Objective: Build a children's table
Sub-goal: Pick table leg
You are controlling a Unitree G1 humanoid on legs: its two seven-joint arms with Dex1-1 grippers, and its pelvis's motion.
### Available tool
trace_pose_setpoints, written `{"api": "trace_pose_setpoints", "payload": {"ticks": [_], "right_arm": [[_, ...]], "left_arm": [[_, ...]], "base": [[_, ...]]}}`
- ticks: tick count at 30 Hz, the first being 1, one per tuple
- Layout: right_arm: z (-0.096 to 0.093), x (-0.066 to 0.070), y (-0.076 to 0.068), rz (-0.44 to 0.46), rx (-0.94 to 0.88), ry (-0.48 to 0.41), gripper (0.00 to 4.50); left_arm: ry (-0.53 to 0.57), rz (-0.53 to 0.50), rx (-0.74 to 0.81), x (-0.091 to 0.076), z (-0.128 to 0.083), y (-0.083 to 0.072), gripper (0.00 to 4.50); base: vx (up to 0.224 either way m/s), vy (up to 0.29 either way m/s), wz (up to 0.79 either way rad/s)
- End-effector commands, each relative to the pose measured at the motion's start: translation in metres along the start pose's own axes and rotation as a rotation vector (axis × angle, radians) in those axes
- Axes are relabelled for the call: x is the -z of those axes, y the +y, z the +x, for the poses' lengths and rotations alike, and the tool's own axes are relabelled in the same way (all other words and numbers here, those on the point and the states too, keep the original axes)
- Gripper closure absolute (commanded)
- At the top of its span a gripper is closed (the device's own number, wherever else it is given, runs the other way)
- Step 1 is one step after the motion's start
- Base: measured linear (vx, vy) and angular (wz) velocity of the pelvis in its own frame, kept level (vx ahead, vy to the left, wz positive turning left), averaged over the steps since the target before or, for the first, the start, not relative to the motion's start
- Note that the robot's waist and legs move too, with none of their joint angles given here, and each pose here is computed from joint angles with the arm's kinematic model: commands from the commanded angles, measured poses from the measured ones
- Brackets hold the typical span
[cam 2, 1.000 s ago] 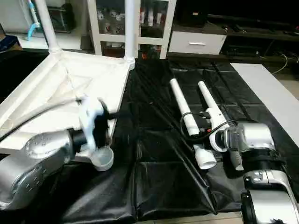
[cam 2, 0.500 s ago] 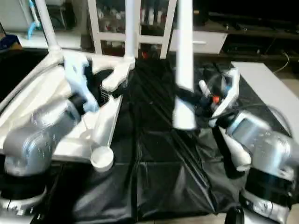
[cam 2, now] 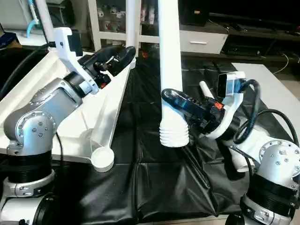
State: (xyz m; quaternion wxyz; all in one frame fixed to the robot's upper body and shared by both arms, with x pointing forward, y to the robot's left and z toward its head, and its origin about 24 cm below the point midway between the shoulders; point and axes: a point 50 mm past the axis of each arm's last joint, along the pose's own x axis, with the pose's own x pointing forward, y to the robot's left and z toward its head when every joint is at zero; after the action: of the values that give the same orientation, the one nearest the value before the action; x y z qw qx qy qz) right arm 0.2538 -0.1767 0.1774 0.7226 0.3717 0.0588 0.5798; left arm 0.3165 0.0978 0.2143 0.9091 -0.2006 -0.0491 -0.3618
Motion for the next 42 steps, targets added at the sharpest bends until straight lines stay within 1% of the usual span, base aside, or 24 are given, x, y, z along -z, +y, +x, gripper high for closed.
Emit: {"api": "trace_pose_setpoints", "payload": {"ticks": [1, 2, 3, 4, 5, 7, 8, 11, 13, 17, 19, 20, 21, 25, 26, 30, 31, 35, 36, 37, 39, 41, 42], "right_arm": [[-0.003, -0.003, 0.007, -0.026, -0.022, 0.005, 2.65], [-0.003, 0.000, 0.009, -0.019, -0.030, 0.025, 2.65], [-0.003, 0.002, 0.010, -0.014, -0.036, 0.036, 2.65], [-0.003, 0.004, 0.012, -0.007, -0.048, 0.045, 2.65], [-0.003, 0.005, 0.013, -0.002, -0.057, 0.055, 2.65], [-0.002, 0.007, 0.015, 0.004, -0.065, 0.066, 2.65], [-0.001, 0.009, 0.015, 0.009, -0.069, 0.085, 2.65], [-0.002, 0.015, 0.015, 0.022, -0.059, 0.115, 2.65], [-0.003, 0.019, 0.016, 0.026, -0.053, 0.138, 2.65], [-0.004, 0.026, 0.017, 0.034, -0.048, 0.176, 2.65], [-0.005, 0.028, 0.016, 0.038, -0.034, 0.185, 2.65], [-0.006, 0.028, 0.016, 0.038, -0.030, 0.187, 2.65], [-0.008, 0.029, 0.015, 0.042, -0.024, 0.191, 2.65], [-0.011, 0.031, 0.014, 0.049, -0.008, 0.203, 2.65], [-0.011, 0.032, 0.013, 0.051, -0.005, 0.206, 2.65], [-0.011, 0.034, 0.013, 0.053, -0.004, 0.211, 2.65], [-0.011, 0.034, 0.013, 0.053, -0.005, 0.211, 2.65], [-0.011, 0.035, 0.012, 0.051, -0.003, 0.210, 2.65], [-0.011, 0.035, 0.012, 0.050, -0.002, 0.210, 2.65], [-0.011, 0.035, 0.012, 0.048, -0.002, 0.209, 2.65], [-0.011, 0.035, 0.011, 0.047, 0.001, 0.205, 2.65], [-0.010, 0.036, 0.010, 0.047, 0.003, 0.204, 2.65], [-0.010, 0.037, 0.010, 0.047, 0.003, 0.205, 2.65]], "left_arm": [[-0.012, -0.021, 0.056, -0.005, 0.004, -0.009, 0.10], [-0.037, -0.114, 0.139, -0.009, 0.007, -0.017, 0.10], [-0.053, -0.173, 0.195, -0.012, 0.008, -0.022, 0.10], [-0.059, -0.212, 0.276, -0.014, 0.008, -0.029, 0.10], [-0.035, -0.250, 0.356, -0.013, 0.007, -0.034, 0.05], [-0.005, -0.277, 0.420, -0.012, 0.007, -0.038, 0.00], [0.015, -0.302, 0.469, -0.011, 0.008, -0.040, 0.00], [0.014, -0.364, 0.564, -0.016, 0.010, -0.043, 0.00], [0.027, -0.385, 0.582, -0.016, 0.012, -0.044, 0.00], [0.076, -0.391, 0.566, -0.010, 0.015, -0.043, 0.00], [0.070, -0.415, 0.595, -0.012, 0.014, -0.044, 0.00], [0.064, -0.433, 0.618, -0.014, 0.013, -0.045, 0.00], [0.061, -0.481, 0.645, -0.015, 0.012, -0.045, 0.00], [0.073, -0.571, 0.678, -0.015, 0.012, -0.042, 0.00], [0.083, -0.581, 0.689, -0.015, 0.011, -0.042, 0.27], [0.112, -0.584, 0.742, -0.016, 0.008, -0.043, 0.34], [0.123, -0.582, 0.747, -0.015, 0.008, -0.044, 0.67], [0.155, -0.557, 0.754, -0.014, 0.006, -0.046, 0.78], [0.162, -0.552, 0.752, -0.014, 0.005, -0.046, 0.90], [0.168, -0.555, 0.743, -0.013, 0.006, -0.045, 1.15], [0.173, -0.548, 0.731, -0.012, 0.006, -0.044, 1.20], [0.179, -0.545, 0.712, -0.011, 0.008, -0.042, 1.49], [0.179, -0.544, 0.709, -0.011, 0.008, -0.042, 1.49]], "base": [[0.000, 0.000, 0.00], [0.000, 0.000, 0.00], [0.000, 0.000, 0.00], [0.000, 0.000, 0.00], [0.000, 0.000, 0.00], [0.000, 0.000, 0.00], [0.000, 0.000, 0.00], [0.000, 0.000, 0.00], [0.000, 0.000, 0.00], [0.000, 0.000, 0.00], [0.000, 0.000, 0.00], [0.000, 0.000, 0.00], [0.000, 0.000, 0.00], [0.000, 0.000, 0.00], [0.000, 0.000, 0.00], [0.000, 0.000, 0.00], [0.000, 0.000, 0.00], [0.000, 0.000, 0.00], [0.000, 0.000, 0.00], [0.000, 0.000, 0.00], [0.000, 0.000, 0.00], [0.000, 0.000, 0.00], [0.000, 0.000, 0.00]]}}
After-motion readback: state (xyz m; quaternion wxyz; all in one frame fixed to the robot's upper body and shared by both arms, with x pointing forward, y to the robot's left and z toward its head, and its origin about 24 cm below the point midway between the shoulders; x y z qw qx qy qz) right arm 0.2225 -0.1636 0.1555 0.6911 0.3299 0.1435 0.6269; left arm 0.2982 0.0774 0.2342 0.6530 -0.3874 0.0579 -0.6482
